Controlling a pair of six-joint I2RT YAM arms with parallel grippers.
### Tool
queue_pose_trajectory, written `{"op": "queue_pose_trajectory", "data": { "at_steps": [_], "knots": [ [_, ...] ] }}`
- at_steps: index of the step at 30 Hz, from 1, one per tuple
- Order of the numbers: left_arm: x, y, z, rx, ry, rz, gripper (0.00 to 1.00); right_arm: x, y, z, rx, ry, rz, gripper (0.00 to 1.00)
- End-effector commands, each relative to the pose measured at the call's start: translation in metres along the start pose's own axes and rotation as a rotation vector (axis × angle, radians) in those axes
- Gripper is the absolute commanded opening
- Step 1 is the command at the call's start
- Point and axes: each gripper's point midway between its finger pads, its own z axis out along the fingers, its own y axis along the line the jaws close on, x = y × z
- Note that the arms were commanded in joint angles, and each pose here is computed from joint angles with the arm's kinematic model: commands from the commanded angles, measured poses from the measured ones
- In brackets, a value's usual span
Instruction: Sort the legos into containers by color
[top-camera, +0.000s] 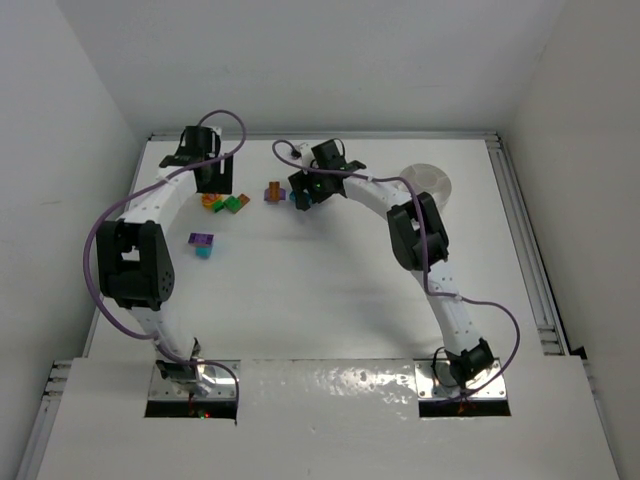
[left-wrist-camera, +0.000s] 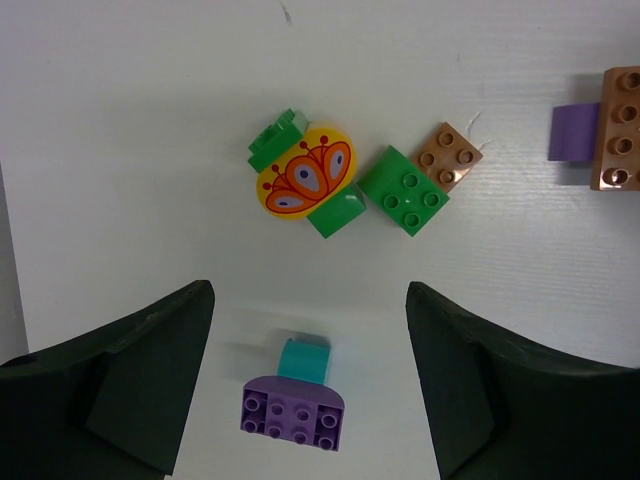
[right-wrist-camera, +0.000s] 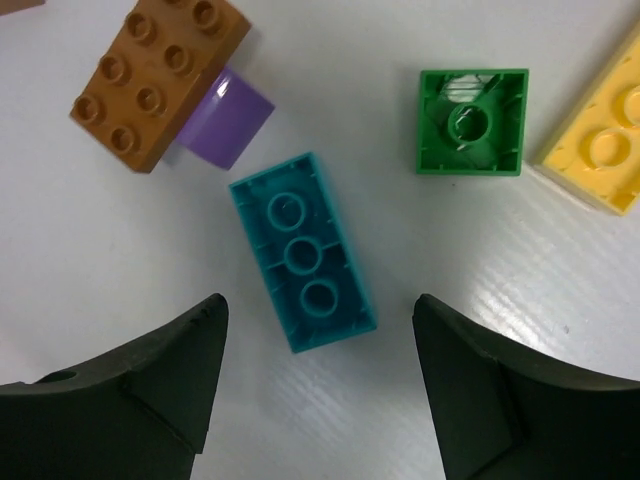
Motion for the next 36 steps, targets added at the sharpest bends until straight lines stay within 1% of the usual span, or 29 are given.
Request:
{"op": "queue_pose_trajectory", "data": {
  "at_steps": [1,3,4,6,7,8,10,11,13,14,15,16,17,18,19,20,21,22,23,25,26,27,28,29,32,33,34,35,36],
  "knots": [
    [-0.021,0.015,-0.015,-0.047,-0.078,-0.039,0.76,-0.015,-0.002,0.016,0.037,-0.067,-0.004,0.71],
    [-0.022,0.016,-0.016,-0.052,-0.082,-0.037,0.76,-0.017,-0.004,0.018,0.046,-0.073,-0.003,0.65],
    [-0.022,0.017,-0.017,-0.053,-0.085,-0.038,0.76,-0.016,-0.005,0.018,0.050,-0.072,0.000,0.58],
    [-0.022,0.018,-0.017,-0.059,-0.085,-0.036,0.76,-0.014,-0.004,0.015,0.049,-0.061,-0.019,0.49],
    [-0.022,0.019,-0.017,-0.065,-0.086,-0.037,0.76,-0.012,-0.002,0.013,0.044,-0.056,-0.030,0.40],
    [-0.022,0.020,-0.017,-0.070,-0.087,-0.039,0.76,-0.019,0.000,0.005,0.037,-0.071,-0.041,0.36],
    [-0.022,0.021,-0.016,-0.073,-0.087,-0.040,0.76,-0.011,0.012,0.001,-0.025,-0.067,-0.057,0.28],
    [-0.023,0.021,-0.016,-0.073,-0.091,-0.038,0.76,-0.009,0.021,-0.008,-0.061,-0.069,-0.074,0.20],
    [-0.025,0.021,-0.016,-0.071,-0.094,-0.037,0.76,-0.014,0.035,-0.017,-0.115,-0.100,-0.091,0.09],
    [-0.026,0.020,-0.016,-0.070,-0.094,-0.036,0.76,-0.016,0.041,-0.022,-0.121,-0.105,-0.098,0.00],
    [-0.027,0.020,-0.017,-0.067,-0.094,-0.034,0.74,-0.022,0.044,-0.034,-0.122,-0.123,-0.087,0.00],
    [-0.029,0.016,-0.017,-0.041,-0.098,-0.017,0.67,-0.027,0.047,-0.041,-0.134,-0.134,-0.070,0.00],
    [-0.031,0.013,-0.019,-0.019,-0.102,-0.003,0.65,-0.024,0.051,-0.046,-0.143,-0.130,-0.055,0.00],
    [-0.032,0.010,-0.019,0.002,-0.106,0.009,0.65,-0.041,0.055,-0.066,-0.144,-0.174,-0.069,0.00],
    [-0.035,0.003,-0.019,0.040,-0.113,0.027,0.64,-0.045,0.056,-0.075,-0.142,-0.185,-0.077,0.00],
    [-0.037,0.002,-0.020,0.050,-0.118,0.029,0.64,-0.039,0.054,-0.082,-0.126,-0.168,-0.082,0.00],
    [-0.040,0.000,-0.021,0.065,-0.128,0.031,0.64,-0.055,0.053,-0.105,-0.096,-0.201,-0.091,0.00],
    [-0.042,-0.001,-0.021,0.071,-0.129,0.031,0.64,-0.060,0.044,-0.128,-0.034,-0.188,-0.107,0.00],
    [-0.042,-0.002,-0.021,0.075,-0.129,0.032,0.64,-0.068,0.038,-0.132,-0.004,-0.204,-0.116,0.00],
    [-0.046,-0.005,-0.021,0.088,-0.133,0.022,0.63,-0.068,0.024,-0.169,0.060,-0.157,-0.100,0.00],
    [-0.047,-0.006,-0.020,0.092,-0.134,0.018,0.63,-0.058,0.014,-0.183,0.098,-0.105,-0.089,0.00],
    [-0.048,-0.008,-0.018,0.099,-0.136,0.013,0.63,-0.054,0.007,-0.195,0.126,-0.092,-0.077,0.00],
    [-0.049,-0.009,-0.018,0.109,-0.137,0.002,0.63,-0.045,-0.011,-0.216,0.171,-0.080,-0.079,0.00],
    [-0.051,-0.010,-0.018,0.114,-0.146,-0.002,0.63,-0.033,-0.023,-0.226,0.202,-0.051,-0.060,0.00],
    [-0.054,-0.013,-0.015,0.121,-0.154,-0.007,0.63,-0.001,-0.069,-0.263,0.314,-0.030,0.035,0.00],
    [-0.056,-0.013,-0.015,0.121,-0.157,-0.008,0.63,0.007,-0.078,-0.272,0.344,-0.020,0.036,0.00],
    [-0.057,-0.013,-0.016,0.122,-0.160,-0.007,0.63,0.017,-0.090,-0.284,0.390,0.004,0.000,0.00],
    [-0.057,-0.012,-0.015,0.120,-0.160,-0.004,0.63,0.027,-0.094,-0.292,0.421,0.054,-0.022,0.00],
    [-0.058,-0.012,-0.016,0.120,-0.164,0.002,0.63,0.029,-0.094,-0.296,0.419,0.075,-0.038,0.00]
  ]
}}
